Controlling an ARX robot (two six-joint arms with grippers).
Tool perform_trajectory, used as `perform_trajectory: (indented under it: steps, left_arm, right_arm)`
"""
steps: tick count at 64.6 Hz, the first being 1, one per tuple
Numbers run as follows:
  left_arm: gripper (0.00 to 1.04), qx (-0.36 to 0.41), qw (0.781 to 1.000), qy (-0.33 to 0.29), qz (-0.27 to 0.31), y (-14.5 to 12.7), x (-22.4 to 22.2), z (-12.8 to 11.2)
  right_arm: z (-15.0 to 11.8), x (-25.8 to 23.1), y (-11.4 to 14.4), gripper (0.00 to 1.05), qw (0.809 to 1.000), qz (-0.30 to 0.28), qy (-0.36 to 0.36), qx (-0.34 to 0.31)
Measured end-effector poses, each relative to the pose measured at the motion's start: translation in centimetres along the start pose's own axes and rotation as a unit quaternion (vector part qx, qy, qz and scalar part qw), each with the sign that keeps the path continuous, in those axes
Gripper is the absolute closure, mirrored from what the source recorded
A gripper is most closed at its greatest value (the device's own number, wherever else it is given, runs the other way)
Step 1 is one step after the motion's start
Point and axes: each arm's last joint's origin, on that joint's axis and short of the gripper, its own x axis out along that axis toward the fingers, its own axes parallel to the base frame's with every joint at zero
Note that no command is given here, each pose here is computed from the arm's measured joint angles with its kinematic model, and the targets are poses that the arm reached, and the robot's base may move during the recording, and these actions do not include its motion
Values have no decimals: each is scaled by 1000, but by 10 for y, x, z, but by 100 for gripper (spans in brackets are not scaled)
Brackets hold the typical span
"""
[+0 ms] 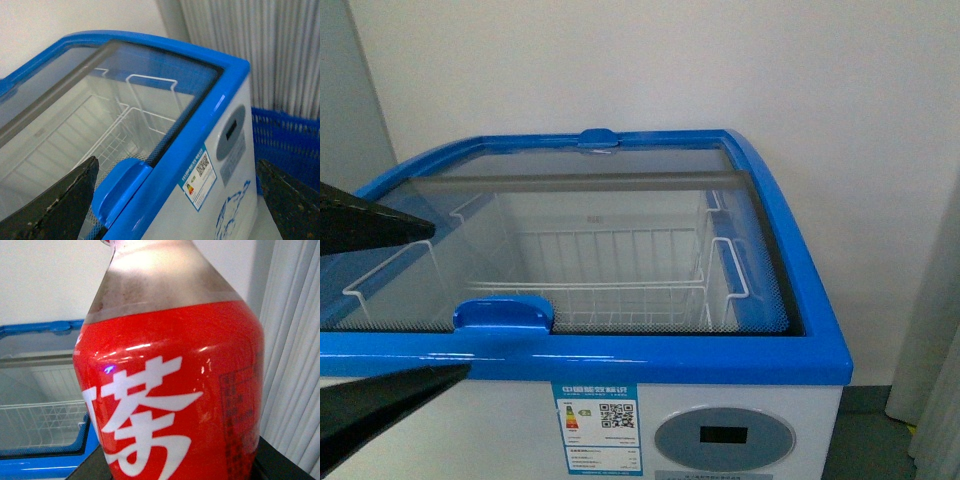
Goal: Put drink in fridge
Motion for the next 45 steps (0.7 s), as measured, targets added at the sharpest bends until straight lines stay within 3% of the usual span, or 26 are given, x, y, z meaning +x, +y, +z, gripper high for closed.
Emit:
perform_trajectory:
  steps: [11,45]
  left_arm:
    - [8,139,989,22,-47,24,28,3]
    - [8,175,974,72,-124,24,68,-16]
  right_arm:
    - [0,0,0,66,1000,0,0,0]
    - [0,0,0,66,1000,0,0,0]
